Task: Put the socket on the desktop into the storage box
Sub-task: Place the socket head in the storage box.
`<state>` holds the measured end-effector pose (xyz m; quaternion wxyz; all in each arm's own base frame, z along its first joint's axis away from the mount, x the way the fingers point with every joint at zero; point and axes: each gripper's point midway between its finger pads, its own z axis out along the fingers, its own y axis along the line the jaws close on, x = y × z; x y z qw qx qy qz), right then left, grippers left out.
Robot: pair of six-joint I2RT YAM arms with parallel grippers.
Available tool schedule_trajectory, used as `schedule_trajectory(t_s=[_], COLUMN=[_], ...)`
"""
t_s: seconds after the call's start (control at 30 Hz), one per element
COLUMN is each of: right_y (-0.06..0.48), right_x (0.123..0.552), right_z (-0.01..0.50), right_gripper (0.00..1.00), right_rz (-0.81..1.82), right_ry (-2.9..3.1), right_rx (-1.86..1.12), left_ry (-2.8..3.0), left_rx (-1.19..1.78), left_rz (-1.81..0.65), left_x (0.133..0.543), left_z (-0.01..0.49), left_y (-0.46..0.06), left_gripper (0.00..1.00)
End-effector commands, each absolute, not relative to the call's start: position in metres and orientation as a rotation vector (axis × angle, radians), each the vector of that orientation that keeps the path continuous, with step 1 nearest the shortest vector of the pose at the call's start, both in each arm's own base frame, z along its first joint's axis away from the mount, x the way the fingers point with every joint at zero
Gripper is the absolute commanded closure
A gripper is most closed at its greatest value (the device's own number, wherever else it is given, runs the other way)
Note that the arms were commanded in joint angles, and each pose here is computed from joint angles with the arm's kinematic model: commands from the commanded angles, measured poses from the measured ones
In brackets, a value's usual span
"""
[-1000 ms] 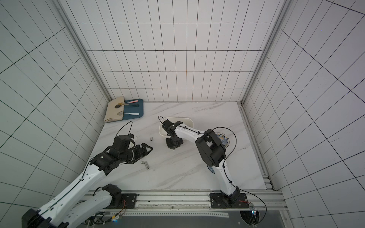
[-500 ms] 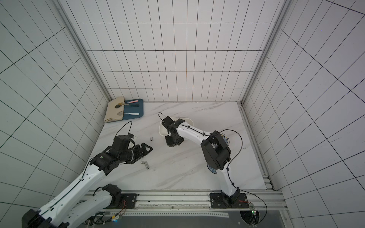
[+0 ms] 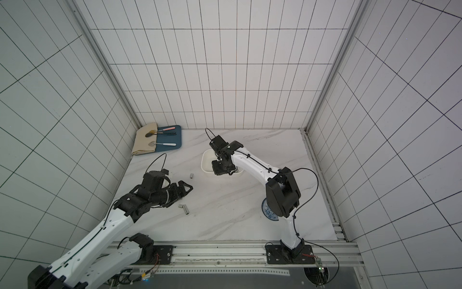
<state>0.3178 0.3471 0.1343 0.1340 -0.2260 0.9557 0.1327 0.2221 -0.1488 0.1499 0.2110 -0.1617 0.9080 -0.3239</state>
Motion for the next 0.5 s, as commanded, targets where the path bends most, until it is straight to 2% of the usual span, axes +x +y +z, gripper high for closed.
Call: schedule_trajectory(t_s=[0.0,0.47], right_y=[0.339,0.329], right_x=[0.336,0.393], right_z=[0.132,0.097], right_gripper=[0.83,0.82], right_rz=[0.362,0.332], right_ry=[2.789,2.847], right_rx=[-0.615,-0.476], left_ry=[2.489,2.496], left_rx=[-0.437,-0.459], left_rz=[-0.912,-0.884], left_x=[0.226,0.225], left_z=[0.16,0.154], left_y=[-0.148,-0.142], left_gripper=[0.1,0.09])
